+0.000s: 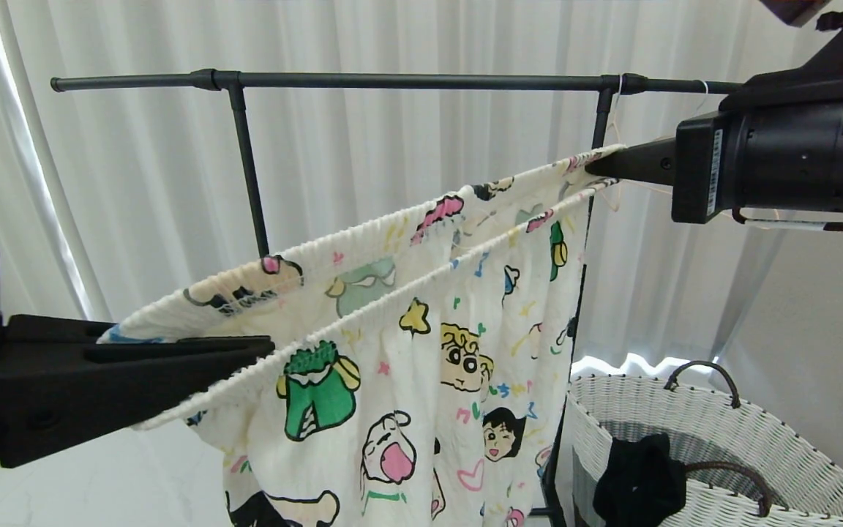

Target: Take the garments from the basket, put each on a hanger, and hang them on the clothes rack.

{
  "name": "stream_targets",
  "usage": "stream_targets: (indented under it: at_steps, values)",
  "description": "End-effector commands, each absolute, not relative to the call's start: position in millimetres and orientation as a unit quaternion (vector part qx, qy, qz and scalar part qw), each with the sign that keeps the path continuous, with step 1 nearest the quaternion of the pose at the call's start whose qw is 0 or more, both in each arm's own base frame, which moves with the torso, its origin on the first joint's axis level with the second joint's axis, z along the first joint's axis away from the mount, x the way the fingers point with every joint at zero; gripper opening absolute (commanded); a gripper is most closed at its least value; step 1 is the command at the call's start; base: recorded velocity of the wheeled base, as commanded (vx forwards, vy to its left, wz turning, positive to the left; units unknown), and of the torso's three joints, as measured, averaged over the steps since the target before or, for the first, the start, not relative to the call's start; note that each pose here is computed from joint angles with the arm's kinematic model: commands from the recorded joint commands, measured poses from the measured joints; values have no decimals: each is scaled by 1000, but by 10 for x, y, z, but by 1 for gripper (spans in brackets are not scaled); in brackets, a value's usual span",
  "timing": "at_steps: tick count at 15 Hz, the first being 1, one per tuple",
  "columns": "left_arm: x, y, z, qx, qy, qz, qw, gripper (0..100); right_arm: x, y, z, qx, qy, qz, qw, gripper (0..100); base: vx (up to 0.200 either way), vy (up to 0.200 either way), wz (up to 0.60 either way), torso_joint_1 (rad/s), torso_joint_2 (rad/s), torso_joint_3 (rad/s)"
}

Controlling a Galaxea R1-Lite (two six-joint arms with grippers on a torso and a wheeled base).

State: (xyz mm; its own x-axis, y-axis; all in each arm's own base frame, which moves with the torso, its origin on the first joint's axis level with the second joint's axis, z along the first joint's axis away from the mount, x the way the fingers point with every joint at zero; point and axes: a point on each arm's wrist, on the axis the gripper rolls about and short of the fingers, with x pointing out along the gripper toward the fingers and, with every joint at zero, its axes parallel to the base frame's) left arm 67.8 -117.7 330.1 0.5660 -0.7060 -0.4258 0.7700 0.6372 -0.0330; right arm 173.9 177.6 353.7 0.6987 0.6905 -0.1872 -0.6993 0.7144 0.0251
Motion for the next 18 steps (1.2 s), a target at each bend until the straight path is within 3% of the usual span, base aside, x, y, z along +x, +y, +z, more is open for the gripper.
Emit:
stream_targets:
  at_steps: [1,5,9,13,17,18]
  values:
    - [699,-1212,3284,82,209,-417,881,0,1707,1743,3558,-23,89,376,922,0,0,0,0,0,0,0]
    - [890,-1323,3304,72,189,-357,912,0,1507,1527,3622,-27,100,373,922,0,0,0,0,0,0,0]
    - [1176,-1622,3309,51,147,-325,933,0,1230,1275,3605,-50,114,381,916,0,0,0,0,0,0,0]
    - [1341,-1752,3240,82,142,-311,936,0,1170,1211,3485,-79,119,382,913,0,0,0,0,0,0,0]
    - [1366,-1775,3268,81,135,-308,938,0,1170,1212,3488,-79,117,382,913,0,0,0,0,0,0,0]
    - [1369,-1778,3268,81,135,-308,938,0,1172,1213,3478,-80,119,382,913,100,0,0,0,0,0,0]
